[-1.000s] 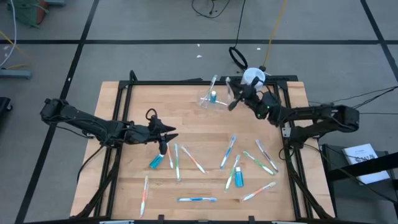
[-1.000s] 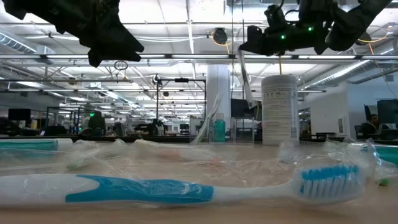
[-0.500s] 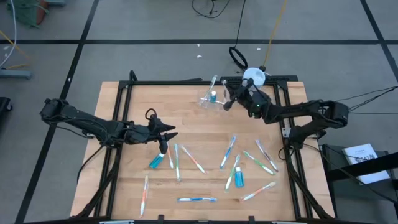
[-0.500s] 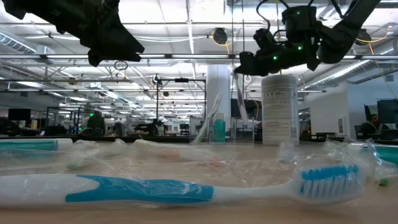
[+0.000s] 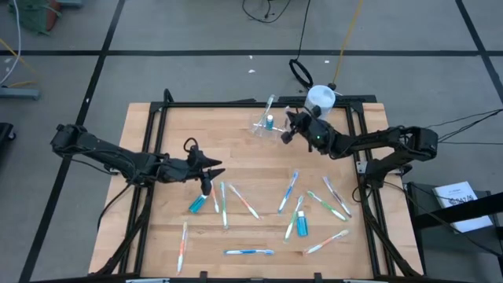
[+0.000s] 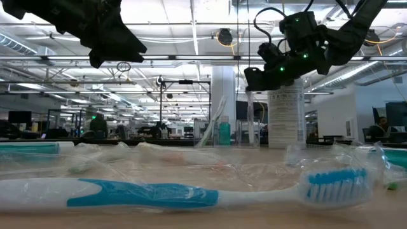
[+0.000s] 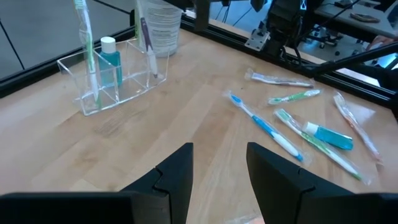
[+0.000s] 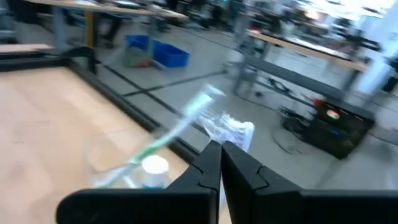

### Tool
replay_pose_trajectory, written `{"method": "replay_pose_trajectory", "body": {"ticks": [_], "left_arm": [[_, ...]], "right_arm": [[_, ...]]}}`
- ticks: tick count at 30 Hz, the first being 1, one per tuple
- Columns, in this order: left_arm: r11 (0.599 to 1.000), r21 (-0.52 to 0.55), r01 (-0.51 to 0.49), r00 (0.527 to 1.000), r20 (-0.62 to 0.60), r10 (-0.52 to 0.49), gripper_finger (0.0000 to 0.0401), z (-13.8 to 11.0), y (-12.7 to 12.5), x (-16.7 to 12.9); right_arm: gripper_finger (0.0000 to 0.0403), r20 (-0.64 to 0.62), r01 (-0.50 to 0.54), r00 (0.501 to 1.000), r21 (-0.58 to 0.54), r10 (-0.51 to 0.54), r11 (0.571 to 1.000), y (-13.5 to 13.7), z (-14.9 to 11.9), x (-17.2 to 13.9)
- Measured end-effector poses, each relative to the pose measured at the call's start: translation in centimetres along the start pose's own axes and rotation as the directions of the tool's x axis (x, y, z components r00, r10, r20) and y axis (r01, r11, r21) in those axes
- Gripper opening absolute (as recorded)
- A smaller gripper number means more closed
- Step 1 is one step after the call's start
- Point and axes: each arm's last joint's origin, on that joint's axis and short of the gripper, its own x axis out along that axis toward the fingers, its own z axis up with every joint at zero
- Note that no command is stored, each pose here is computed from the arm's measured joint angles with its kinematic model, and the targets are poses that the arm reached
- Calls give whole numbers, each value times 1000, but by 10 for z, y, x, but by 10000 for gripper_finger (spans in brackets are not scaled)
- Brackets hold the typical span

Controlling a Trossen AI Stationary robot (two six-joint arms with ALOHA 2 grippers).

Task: Pick & Place toothbrushing station
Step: Put the purple toothbrush into the transparent organizer, then put the orange toothbrush into the transparent organizer

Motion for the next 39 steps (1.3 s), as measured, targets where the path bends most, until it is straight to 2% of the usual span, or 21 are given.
{"method": "replay_pose_trajectory", "body": {"ticks": [4, 14, 20, 24, 28, 31, 34, 36, 39], "left_arm": [[1000, -20, 8, 1000, -3, -8, 152, -1, -2, -1], [997, -78, 4, 999, -31, -6, 152, -4, -2, -2], [985, -169, 28, 996, -74, -41, 152, -7, -2, -2], [975, -212, 59, 985, -148, -92, 152, -12, -2, -3], [973, -204, 112, 952, -259, -164, 152, -19, -2, -4], [967, -199, 157, 931, -297, -212, 152, -22, -6, -4], [970, -125, 210, 906, -348, -241, 152, -29, -11, -1], [967, -91, 236, 893, -373, -253, 152, -34, -14, 2], [973, -56, 224, 874, -430, -225, 152, -45, -16, 9]], "right_arm": [[15, -19, 51, 999, 13, -51, 999, 6, -1, -5], [60, -36, 30, 999, 24, -29, 999, 24, -3, -18], [95, -93, 125, 987, -73, -132, 989, 25, -10, -22], [119, -92, 90, 991, -87, -98, 992, 26, -4, -31], [138, -43, 56, 997, -47, -58, 997, 23, 14, -48], [145, -17, 18, 1000, -3, -18, 1000, 21, 26, -64], [149, 18, -17, 1000, 36, 16, 999, 18, 37, -78], [149, 29, -37, 999, 43, 35, 998, 17, 41, -85], [147, 43, -62, 997, 49, 60, 997, 16, 45, -92]]}}
